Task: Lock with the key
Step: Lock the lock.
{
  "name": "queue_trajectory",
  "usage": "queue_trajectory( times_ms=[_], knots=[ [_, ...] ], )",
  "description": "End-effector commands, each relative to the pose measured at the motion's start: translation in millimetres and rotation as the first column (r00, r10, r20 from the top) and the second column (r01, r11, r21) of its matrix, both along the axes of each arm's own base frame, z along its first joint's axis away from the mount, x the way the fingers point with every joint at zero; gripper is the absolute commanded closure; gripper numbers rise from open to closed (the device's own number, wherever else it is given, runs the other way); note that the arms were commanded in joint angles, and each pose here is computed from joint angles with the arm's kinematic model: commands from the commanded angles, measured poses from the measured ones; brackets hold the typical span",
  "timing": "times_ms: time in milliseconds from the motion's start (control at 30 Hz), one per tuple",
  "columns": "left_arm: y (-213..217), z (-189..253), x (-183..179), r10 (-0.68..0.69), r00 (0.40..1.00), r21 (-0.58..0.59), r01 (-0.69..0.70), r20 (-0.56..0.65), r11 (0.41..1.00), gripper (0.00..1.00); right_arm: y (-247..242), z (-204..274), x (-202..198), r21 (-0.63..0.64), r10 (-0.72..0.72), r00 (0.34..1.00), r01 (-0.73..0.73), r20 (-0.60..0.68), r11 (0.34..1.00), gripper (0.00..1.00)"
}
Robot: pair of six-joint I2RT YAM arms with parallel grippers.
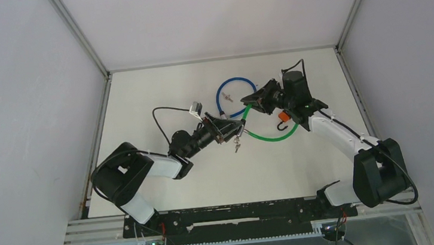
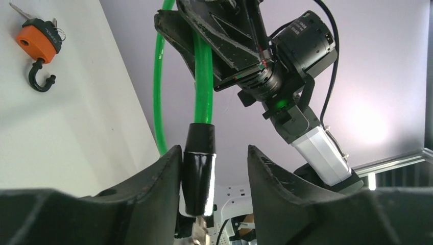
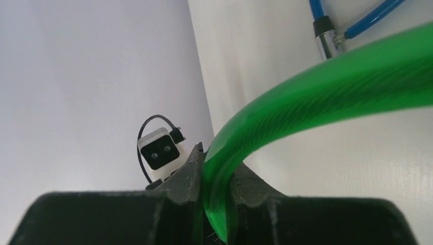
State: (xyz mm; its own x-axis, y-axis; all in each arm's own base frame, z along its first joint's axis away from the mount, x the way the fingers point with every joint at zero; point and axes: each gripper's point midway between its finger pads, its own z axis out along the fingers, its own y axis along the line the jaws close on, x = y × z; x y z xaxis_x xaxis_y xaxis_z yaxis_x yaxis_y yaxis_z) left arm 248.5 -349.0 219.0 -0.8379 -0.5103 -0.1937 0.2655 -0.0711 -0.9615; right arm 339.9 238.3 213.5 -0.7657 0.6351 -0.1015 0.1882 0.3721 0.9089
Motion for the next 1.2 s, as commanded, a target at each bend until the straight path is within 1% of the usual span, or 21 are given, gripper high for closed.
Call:
queue_trajectory(
  times_ms=[0,33,100,167,200,233,267,467,567,767,833,867,900,933,1000,1067,1133,1167],
  knots=[
    [10,16,2,0.038,0.998,-0.056,-0.035,0.057,0.998,0.42,-13,16,4,-0.021,-0.047,0.997,0.048,0.057,0.999,1.00],
    [10,15,2,0.042,0.998,-0.052,-0.039,0.054,0.998,0.37,-14,15,4,-0.023,-0.046,0.998,0.047,0.050,0.999,1.00],
    [12,12,4,0.057,0.997,-0.049,-0.055,0.052,0.997,0.24,-15,11,4,-0.031,-0.046,0.998,0.047,0.036,0.998,1.00],
    [14,11,4,0.072,0.995,-0.039,-0.069,0.065,0.997,0.18,-18,8,4,-0.039,-0.054,0.998,0.055,0.028,0.998,1.00],
    [16,10,4,0.082,0.994,-0.034,-0.079,0.073,0.996,0.08,-20,8,4,-0.040,-0.056,0.998,0.057,0.027,0.998,1.00],
    [18,10,4,0.096,0.992,-0.032,-0.094,0.079,0.995,0.04,-21,8,5,-0.042,-0.062,0.998,0.063,0.024,0.997,1.00],
    [21,9,5,0.108,0.991,-0.026,-0.106,0.080,0.994,0.02,-23,8,6,-0.043,-0.069,0.997,0.070,0.026,0.997,1.00],
    [41,-14,7,0.189,0.980,0.026,-0.191,0.056,0.981,0.00,-34,13,12,-0.032,-0.101,0.994,0.102,0.033,0.994,1.00],
    [49,-29,6,0.223,0.974,0.090,-0.226,0.046,0.970,0.00,-40,13,14,-0.041,-0.131,0.991,0.132,0.034,0.990,1.00],
    [56,-35,-2,0.286,0.953,0.207,-0.302,0.102,0.931,0.01,-48,11,19,-0.018,-0.193,0.981,0.193,0.018,0.981,1.00],
    [54,-30,-2,0.263,0.953,0.265,-0.295,0.149,0.918,0.02,-49,9,20,-0.002,-0.216,0.976,0.216,0.001,0.976,1.00],
    [50,-27,-5,0.229,0.956,0.296,-0.275,0.183,0.915,0.01,-50,8,20,0.008,-0.230,0.973,0.230,-0.011,0.973,1.00],
    [47,-21,-8,0.207,0.951,0.310,-0.274,0.231,0.910,0.01,-51,6,19,0.012,-0.245,0.969,0.246,-0.025,0.969,1.00],
    [49,-17,-9,0.214,0.942,0.322,-0.292,0.257,0.901,0.00,-53,5,19,0.018,-0.262,0.964,0.263,-0.040,0.965,1.00],
    [55,-16,-7,0.237,0.934,0.349,-0.323,0.267,0.880,0.00,-55,7,19,0.052,-0.293,0.954,0.296,-0.060,0.954,1.00],
    [55,-14,-7,0.226,0.931,0.373,-0.327,0.287,0.868,0.00,-57,13,20,0.074,-0.320,0.946,0.324,-0.060,0.943,1.00],
    [52,-12,-8,0.205,0.935,0.380,-0.309,0.288,0.872,0.01,-56,17,22,0.093,-0.326,0.943,0.330,-0.059,0.939,1.00],
    [49,-11,-9,0.195,0.938,0.373,-0.296,0.286,0.879,0.04,-55,23,24,0.113,-0.326,0.944,0.329,-0.045,0.938,1.00]
  ],
)
